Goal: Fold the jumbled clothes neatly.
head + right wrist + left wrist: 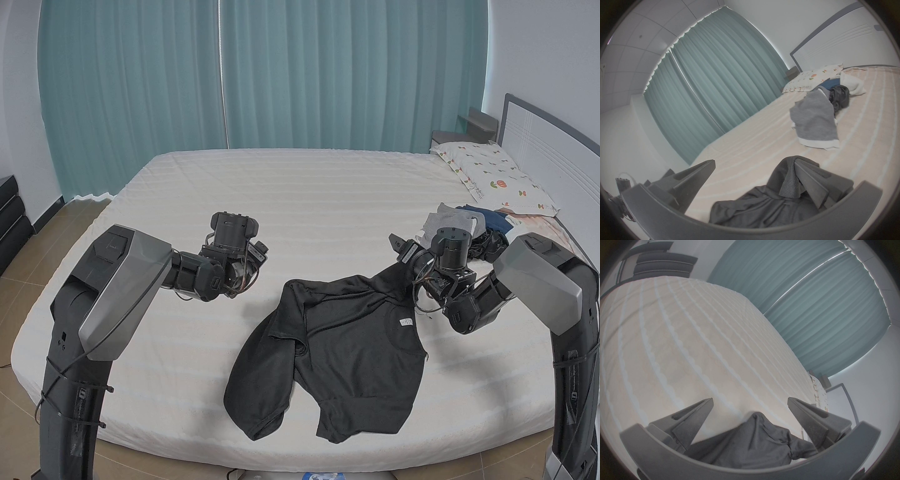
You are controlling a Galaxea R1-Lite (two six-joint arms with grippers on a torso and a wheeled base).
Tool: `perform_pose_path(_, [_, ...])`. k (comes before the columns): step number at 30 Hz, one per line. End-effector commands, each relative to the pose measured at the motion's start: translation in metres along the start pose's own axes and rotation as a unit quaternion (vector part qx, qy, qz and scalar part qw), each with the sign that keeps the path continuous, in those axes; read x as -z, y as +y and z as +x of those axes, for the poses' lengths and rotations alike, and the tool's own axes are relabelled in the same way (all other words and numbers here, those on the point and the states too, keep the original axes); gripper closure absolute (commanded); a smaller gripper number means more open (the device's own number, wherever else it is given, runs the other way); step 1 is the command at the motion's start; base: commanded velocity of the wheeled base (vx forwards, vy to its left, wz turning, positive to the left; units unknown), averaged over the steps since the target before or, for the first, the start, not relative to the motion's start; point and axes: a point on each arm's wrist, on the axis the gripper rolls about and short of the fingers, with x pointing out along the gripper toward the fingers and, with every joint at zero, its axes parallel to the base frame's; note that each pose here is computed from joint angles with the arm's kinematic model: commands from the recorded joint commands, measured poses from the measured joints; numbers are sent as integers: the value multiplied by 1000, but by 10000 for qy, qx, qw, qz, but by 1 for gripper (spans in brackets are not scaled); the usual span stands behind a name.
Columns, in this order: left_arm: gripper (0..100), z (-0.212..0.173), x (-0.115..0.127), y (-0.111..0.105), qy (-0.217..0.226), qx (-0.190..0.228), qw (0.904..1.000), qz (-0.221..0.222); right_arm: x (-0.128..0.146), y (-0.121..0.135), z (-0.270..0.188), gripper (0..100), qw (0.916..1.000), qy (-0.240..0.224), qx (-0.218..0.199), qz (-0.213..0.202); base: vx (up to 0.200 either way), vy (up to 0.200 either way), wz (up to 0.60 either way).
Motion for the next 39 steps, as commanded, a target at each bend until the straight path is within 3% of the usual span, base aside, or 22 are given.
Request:
perform_pose_path(1, [0,17,-7,21,-75,-280,9996,-14,7,-27,9,0,9986,38,501,-147,0,0,0])
perform_pose_path(5, [0,9,-7,28,83,-505,9987,9,-1,-45,21,0,9969,-296,722,-73,0,0,0])
perform_pose_path(9, [0,-14,-8,32,571,-472,9973,7,-7,-61,29,0,9938,-653,898,-26,0,0,0])
perform_pose_path(11, [0,-32,-8,35,875,-399,9954,6,1,-67,25,0,9939,-425,1011,-108,0,0,0])
perform_pose_path(13, [0,-50,-8,38,1088,-325,9935,14,16,-79,12,0,9923,101,1161,-413,0,0,0])
perform_pose_path(14, [0,-50,-8,38,1088,-325,9935,14,16,-79,12,0,9923,101,1161,-413,0,0,0])
perform_pose_path(15, [0,-66,-11,39,1160,-240,9930,-14,21,-84,0,0,9910,496,968,-777,0,0,0])
perform_pose_path(17, [0,-80,-11,44,1165,-219,9929,-17,16,-91,-1,0,9896,534,950,-936,0,0,0])
perform_pose_path(18, [0,-82,-11,44,1165,-219,9929,-17,14,-92,0,0,9897,500,965,-936,0,0,0])
perform_pose_path(21, [0,-98,-4,60,1210,-237,9924,-11,-7,-87,17,0,9937,-220,906,-615,0,0,0])
perform_pose_path(24, [0,-107,3,69,1227,-207,9922,3,-10,-78,7,0,9961,-216,803,-285,0,0,0])
perform_pose_path(27, [0,-120,14,85,1237,-153,9922,31,0,-69,-29,0,9971,533,474,-264,0,0,0])
perform_pose_path(31, [0,-130,24,95,1279,-115,9917,71,7,-74,-57,0,9934,1083,309,-218,0,0,0])
perform_pose_path(37, [0,-141,43,115,1444,-232,9891,141,31,-87,-113,0,9812,1908,245,-148,0,0,0])
perform_pose_path(39, [0,-142,46,120,1418,-205,9897,50,40,-92,-136,0,9736,2269,229,-141,0,0,0])
